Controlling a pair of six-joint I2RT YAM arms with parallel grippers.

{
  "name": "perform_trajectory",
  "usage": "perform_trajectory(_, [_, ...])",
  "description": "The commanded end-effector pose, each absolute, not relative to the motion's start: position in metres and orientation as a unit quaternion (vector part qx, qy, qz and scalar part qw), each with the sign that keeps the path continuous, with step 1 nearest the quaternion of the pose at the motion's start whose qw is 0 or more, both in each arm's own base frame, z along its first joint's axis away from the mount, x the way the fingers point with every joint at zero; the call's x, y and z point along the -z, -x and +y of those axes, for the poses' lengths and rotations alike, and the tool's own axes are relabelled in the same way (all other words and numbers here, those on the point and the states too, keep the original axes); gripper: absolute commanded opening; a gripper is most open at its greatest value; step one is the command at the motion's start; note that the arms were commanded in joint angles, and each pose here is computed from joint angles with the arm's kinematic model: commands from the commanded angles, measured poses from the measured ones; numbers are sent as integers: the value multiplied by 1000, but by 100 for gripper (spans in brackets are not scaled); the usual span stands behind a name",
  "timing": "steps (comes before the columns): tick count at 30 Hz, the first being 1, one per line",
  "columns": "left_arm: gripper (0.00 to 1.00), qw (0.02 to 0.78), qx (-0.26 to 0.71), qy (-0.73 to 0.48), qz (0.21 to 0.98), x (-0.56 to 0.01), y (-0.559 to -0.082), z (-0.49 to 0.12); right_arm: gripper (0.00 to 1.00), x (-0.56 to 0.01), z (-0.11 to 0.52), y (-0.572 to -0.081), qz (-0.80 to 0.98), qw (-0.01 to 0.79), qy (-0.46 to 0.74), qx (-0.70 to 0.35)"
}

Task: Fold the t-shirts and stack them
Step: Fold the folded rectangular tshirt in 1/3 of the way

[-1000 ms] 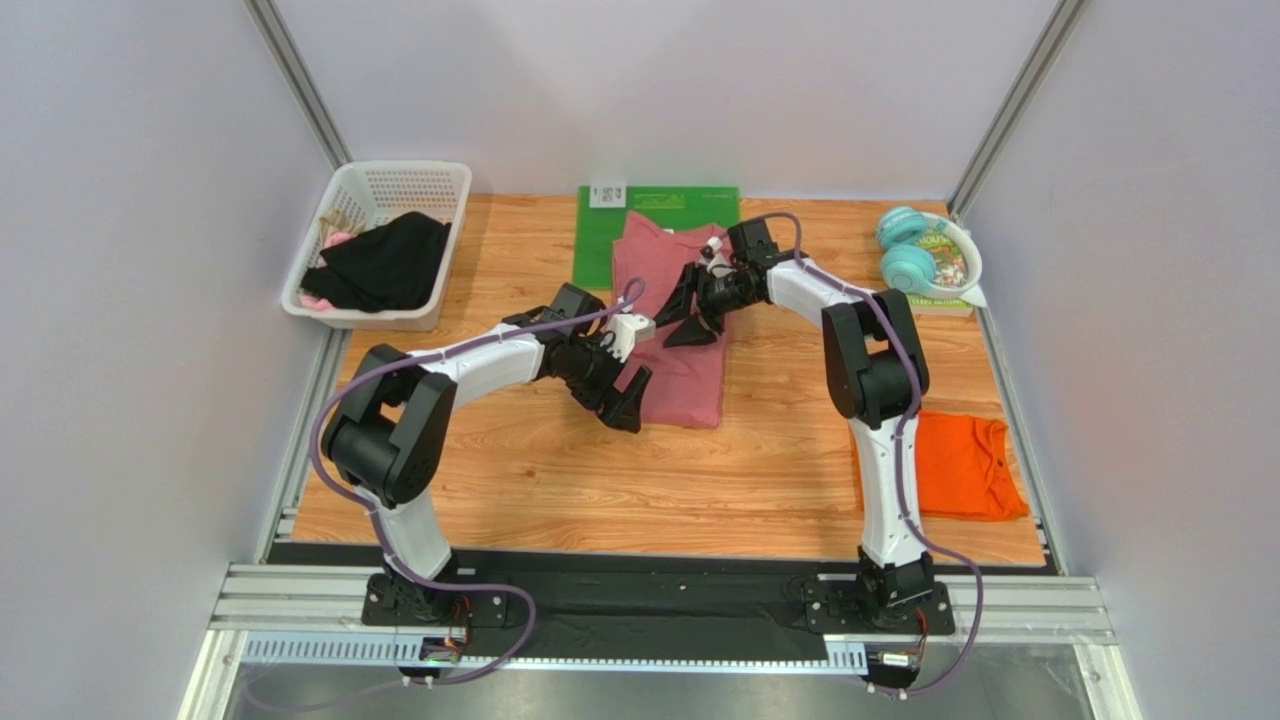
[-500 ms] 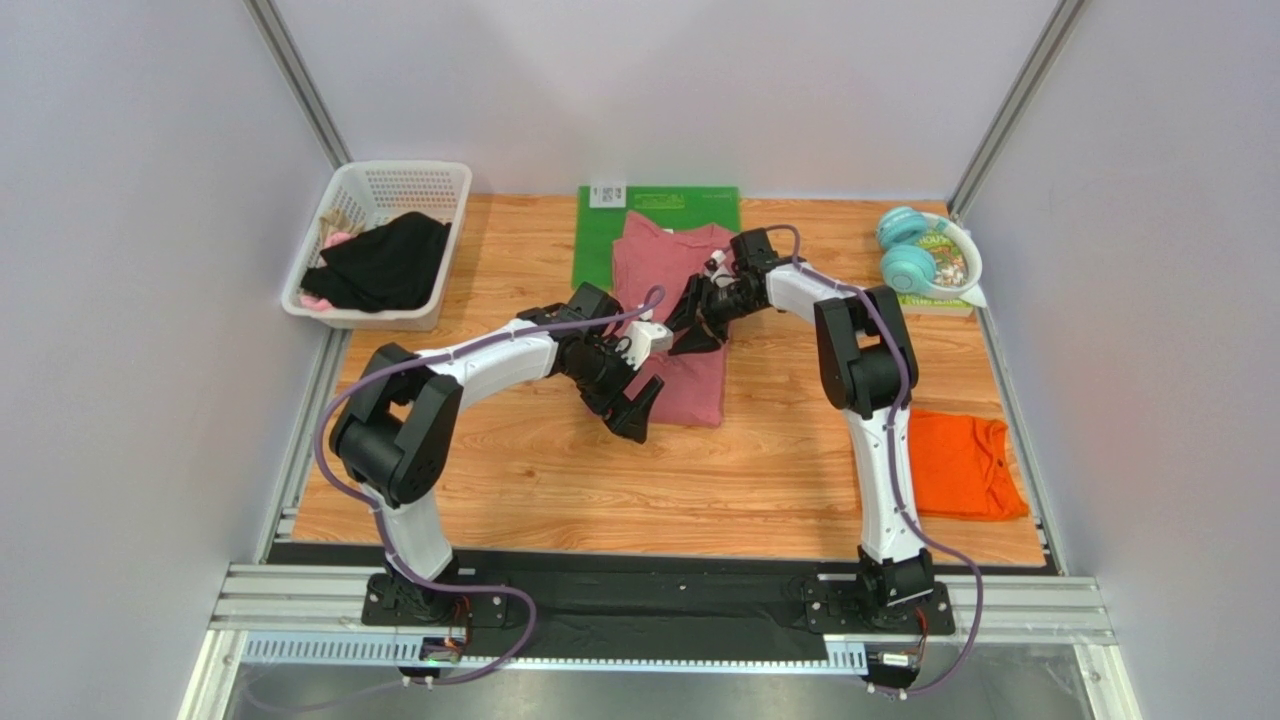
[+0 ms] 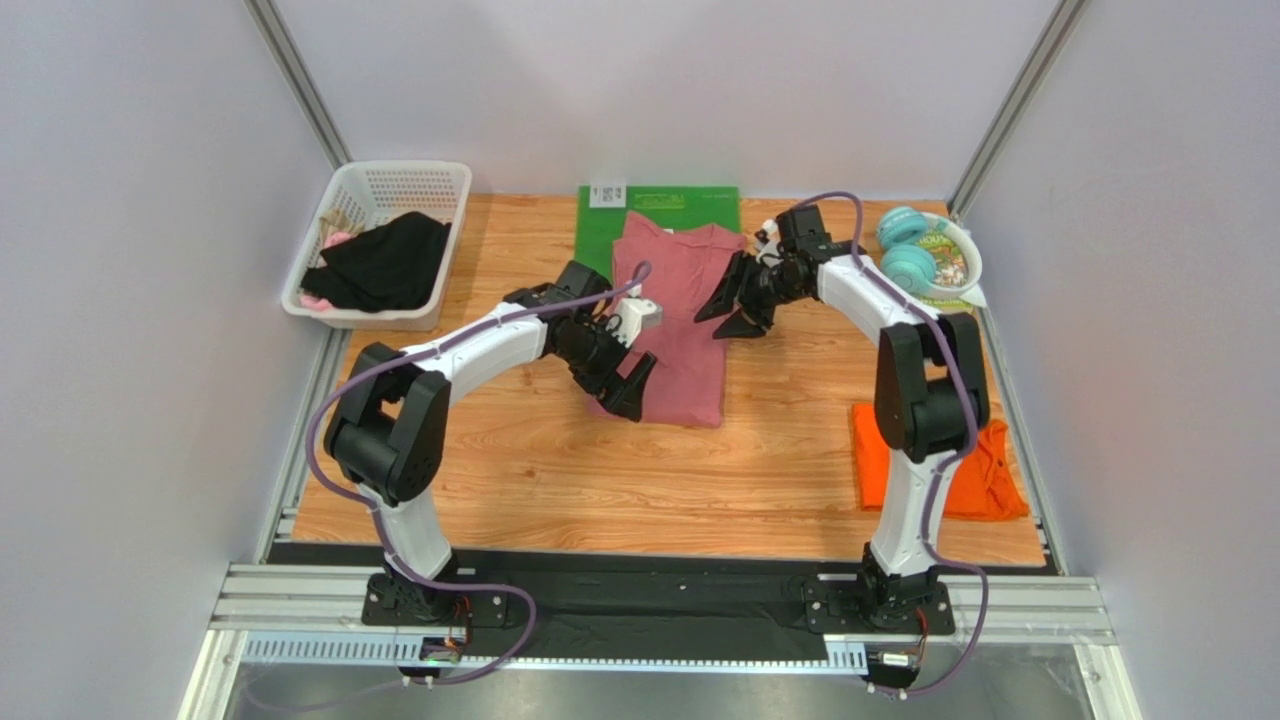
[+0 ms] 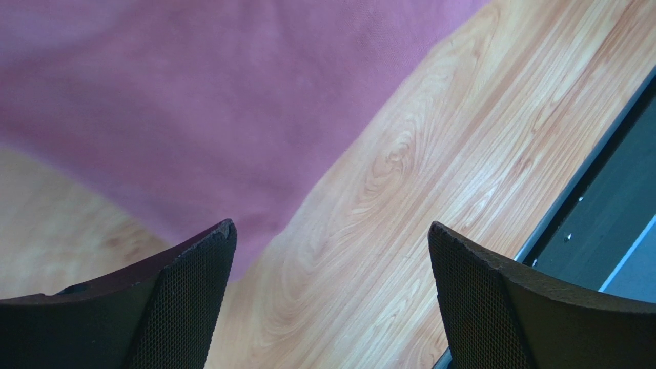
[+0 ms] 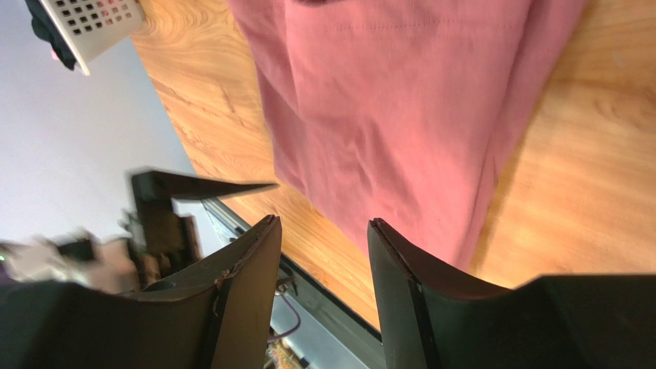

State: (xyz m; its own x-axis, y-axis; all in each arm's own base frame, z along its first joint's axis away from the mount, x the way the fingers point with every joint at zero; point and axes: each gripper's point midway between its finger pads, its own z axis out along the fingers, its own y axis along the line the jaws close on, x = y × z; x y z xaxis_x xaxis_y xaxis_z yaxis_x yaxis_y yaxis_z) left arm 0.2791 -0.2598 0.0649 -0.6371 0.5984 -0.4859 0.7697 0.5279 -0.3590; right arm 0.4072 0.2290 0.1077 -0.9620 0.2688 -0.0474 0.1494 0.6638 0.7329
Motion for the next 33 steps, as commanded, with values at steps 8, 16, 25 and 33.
perform_trajectory(8, [100, 223, 298, -351, 859, -109, -301, -246, 51, -96, 243, -331, 902, 53, -108, -414])
perform_trajectory(16, [100, 207, 305, -315, 874, -108, -313, -245, 51, -107, 282, -333, 891, 23, -68, -449])
perform_trajectory(25, [100, 214, 298, -300, 881, -109, -321, -230, 50, -9, 260, -284, 915, -69, -102, -384])
perform_trajectory(33, [100, 231, 296, -293, 879, -123, -329, -226, 50, -25, 256, -282, 919, -54, -89, -379])
